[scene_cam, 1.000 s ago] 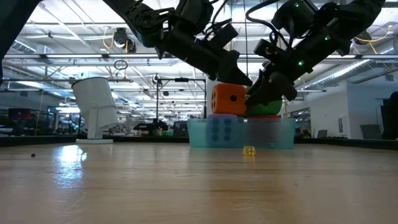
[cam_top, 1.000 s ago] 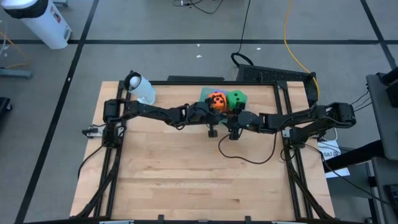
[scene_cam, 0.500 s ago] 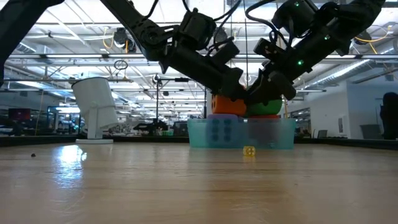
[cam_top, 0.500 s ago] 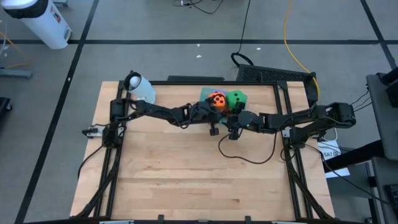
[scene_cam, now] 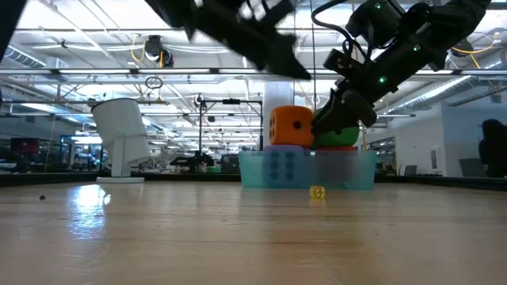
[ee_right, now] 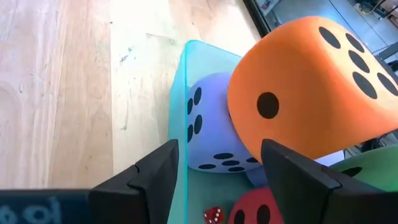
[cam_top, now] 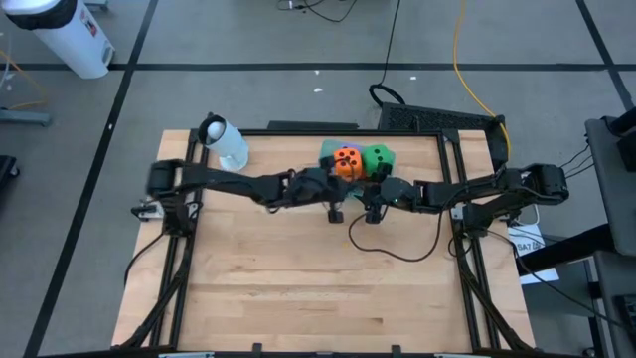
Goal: Pick & Place Dice
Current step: Put the small yellow die into the bin
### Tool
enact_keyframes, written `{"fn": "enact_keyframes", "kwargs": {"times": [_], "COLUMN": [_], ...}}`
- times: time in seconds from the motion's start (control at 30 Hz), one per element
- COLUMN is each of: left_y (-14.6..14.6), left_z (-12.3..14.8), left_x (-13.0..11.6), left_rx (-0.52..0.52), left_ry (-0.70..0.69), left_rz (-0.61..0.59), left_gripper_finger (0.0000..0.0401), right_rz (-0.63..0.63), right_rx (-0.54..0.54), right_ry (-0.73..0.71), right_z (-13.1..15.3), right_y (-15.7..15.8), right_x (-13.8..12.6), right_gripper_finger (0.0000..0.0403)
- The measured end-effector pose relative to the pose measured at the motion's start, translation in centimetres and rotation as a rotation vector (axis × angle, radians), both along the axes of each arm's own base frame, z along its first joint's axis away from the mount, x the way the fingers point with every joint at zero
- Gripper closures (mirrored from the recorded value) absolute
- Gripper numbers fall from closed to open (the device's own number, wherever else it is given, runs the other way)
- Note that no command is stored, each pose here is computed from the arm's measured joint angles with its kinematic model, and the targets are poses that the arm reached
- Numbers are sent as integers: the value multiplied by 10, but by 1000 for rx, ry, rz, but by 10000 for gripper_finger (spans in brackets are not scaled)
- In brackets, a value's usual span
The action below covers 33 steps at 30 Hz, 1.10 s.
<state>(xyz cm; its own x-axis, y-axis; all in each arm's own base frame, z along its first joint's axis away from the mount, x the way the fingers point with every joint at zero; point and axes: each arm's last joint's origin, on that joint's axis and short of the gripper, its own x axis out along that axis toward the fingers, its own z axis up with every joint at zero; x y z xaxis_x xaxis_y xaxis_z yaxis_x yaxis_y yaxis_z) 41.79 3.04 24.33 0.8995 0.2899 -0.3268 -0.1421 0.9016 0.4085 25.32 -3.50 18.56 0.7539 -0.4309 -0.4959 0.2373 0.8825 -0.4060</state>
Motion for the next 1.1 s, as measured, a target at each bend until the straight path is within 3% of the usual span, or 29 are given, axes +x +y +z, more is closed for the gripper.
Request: {"fn": "enact_keyframes", "kwargs": {"times": [0.1, 0.23, 0.37, 0.47, 0.6, 0.73, 0.87, 1.1], "left_y": [-21, -47, -69, -75, -72, -65, -57, -48], "left_z": [36, 80, 97, 90, 56, 25, 5, -7], "left_x": [-24, -67, -121, -159, -201, -236, -262, -289], "left_rx": [11, -83, -108, -153, -222, -272, -287, -299], "left_ry": [5, -42, -123, -199, -275, -372, -452, -488], "left_rz": [42, 37, 3, -28, -48, -40, 9, 57], "left_gripper_finger": [398, 399, 400, 399, 398, 399, 397, 396], "right_rz": [-10, -27, -39, -38, -29, 56, 116, 143], "right_rx": [15, 41, 59, 59, 98, 177, 229, 218], "right_ry": [-9, -29, -50, -84, -150, -218, -263, -311], "right_z": [0, 0, 1, 4, 8, 14, 23, 28], "right_y": [0, 0, 0, 0, 0, 3, 6, 14], "right_x": [0, 0, 1, 2, 5, 7, 4, -13], "right_gripper_finger": [181, 181, 181, 181, 181, 181, 181, 203]}}
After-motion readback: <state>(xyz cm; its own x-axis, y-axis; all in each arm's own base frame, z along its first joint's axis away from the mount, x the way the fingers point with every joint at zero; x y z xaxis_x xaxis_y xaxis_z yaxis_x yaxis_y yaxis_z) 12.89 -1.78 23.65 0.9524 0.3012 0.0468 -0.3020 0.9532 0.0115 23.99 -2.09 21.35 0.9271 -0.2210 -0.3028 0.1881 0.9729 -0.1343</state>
